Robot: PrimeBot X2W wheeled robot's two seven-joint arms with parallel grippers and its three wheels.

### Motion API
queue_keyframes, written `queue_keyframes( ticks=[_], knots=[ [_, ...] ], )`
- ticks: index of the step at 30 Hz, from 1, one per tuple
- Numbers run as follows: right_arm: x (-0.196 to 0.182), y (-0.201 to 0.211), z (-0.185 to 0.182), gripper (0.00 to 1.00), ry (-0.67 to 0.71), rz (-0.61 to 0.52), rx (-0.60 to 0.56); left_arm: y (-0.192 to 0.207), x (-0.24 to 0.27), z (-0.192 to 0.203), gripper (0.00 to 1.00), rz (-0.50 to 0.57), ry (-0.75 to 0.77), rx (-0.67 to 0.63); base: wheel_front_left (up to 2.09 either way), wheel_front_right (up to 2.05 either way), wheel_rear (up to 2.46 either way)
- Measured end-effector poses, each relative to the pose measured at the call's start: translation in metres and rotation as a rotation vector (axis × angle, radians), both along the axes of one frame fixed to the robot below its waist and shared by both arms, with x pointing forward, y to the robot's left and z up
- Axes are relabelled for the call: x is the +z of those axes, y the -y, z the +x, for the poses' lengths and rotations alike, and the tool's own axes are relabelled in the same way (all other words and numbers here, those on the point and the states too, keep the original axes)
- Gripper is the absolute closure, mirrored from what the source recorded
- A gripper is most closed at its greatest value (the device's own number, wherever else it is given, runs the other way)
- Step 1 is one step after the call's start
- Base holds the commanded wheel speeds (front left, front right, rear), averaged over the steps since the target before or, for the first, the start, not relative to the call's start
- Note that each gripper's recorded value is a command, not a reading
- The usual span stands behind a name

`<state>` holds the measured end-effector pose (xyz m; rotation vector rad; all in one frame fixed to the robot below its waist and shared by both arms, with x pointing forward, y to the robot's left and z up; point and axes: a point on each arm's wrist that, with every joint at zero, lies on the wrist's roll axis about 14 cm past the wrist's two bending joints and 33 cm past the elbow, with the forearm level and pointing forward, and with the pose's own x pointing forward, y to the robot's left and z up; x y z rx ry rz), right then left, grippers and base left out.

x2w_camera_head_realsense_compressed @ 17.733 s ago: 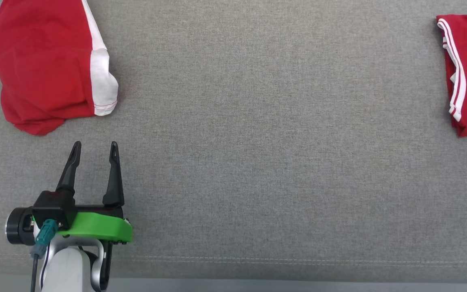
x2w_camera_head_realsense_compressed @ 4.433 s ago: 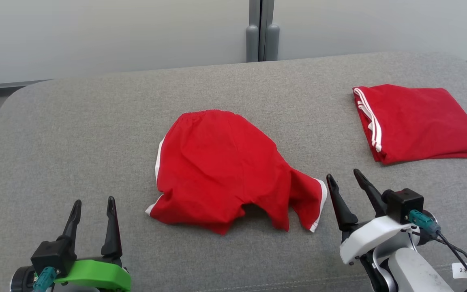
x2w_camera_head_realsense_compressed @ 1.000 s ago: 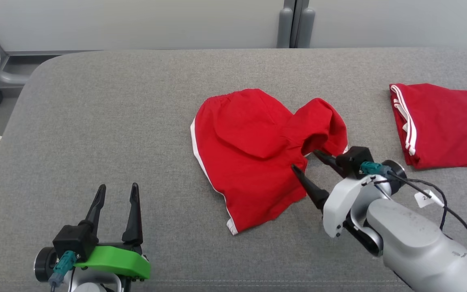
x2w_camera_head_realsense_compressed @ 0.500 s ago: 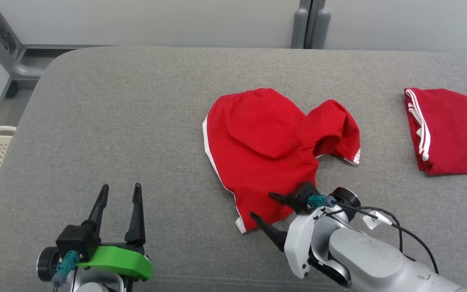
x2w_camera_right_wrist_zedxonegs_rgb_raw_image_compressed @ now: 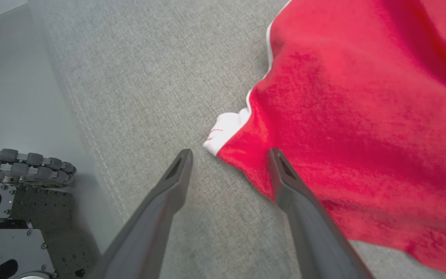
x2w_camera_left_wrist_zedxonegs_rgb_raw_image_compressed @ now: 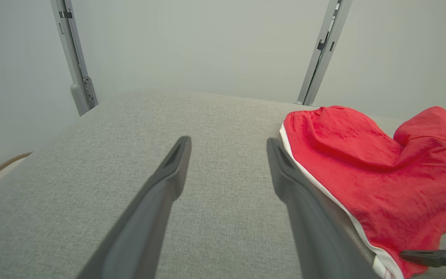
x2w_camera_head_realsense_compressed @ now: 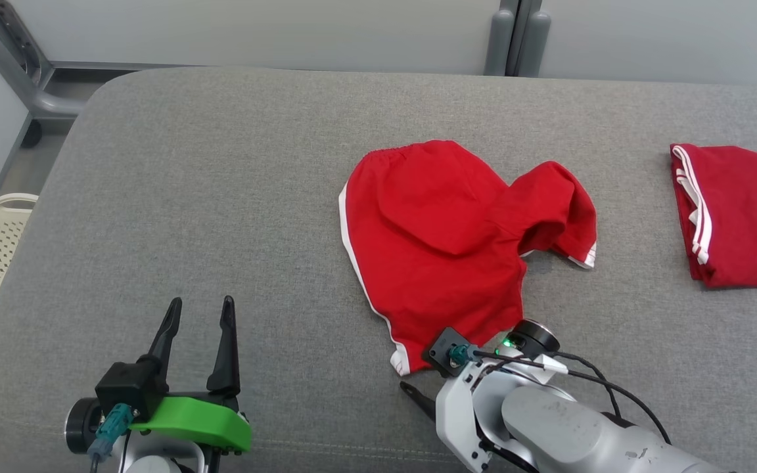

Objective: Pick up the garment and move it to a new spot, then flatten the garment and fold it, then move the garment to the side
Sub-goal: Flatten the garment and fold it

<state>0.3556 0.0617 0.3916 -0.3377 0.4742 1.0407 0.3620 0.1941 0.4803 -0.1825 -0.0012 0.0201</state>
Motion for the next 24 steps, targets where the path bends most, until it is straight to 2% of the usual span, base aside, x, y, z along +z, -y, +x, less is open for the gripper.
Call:
queue_keyframes(
  ticks=[1, 2, 3, 4, 15, 20, 24],
  knots=[
    [-0.002, 0.002, 0.001, 0.19, 0.007, -0.017, 0.003, -0.001, 0.000, -0.001, 0.00, 0.000, 0.000, 0.003, 0.00, 0.00, 0.00],
    [-0.003, 0.003, 0.003, 0.59, 0.013, -0.023, 0.003, -0.002, 0.000, -0.001, 0.00, 0.000, -0.001, 0.006, 0.00, 0.00, 0.00],
    [-0.003, 0.003, 0.004, 0.95, 0.021, -0.023, 0.004, -0.003, 0.000, -0.001, 0.00, 0.000, 0.000, 0.009, 0.00, 0.00, 0.00],
    [-0.003, 0.003, 0.005, 1.00, 0.035, -0.027, 0.010, -0.004, 0.000, -0.002, 0.00, 0.000, 0.001, 0.012, 0.00, 0.00, 0.00],
    [0.012, 0.023, 0.013, 1.00, 0.080, 0.051, -0.050, 0.005, 0.004, 0.002, 0.00, -0.002, 0.012, -0.012, 0.00, 0.00, 0.00],
    [0.013, 0.064, 0.014, 1.00, 0.112, 0.003, -0.064, 0.017, 0.003, 0.006, 0.00, -0.006, 0.012, -0.050, 0.00, 0.00, 0.00],
    [0.020, 0.079, 0.007, 1.00, 0.123, -0.016, -0.047, 0.027, 0.002, 0.011, 0.00, -0.004, 0.010, -0.080, 0.00, 0.00, 0.00]
  ],
)
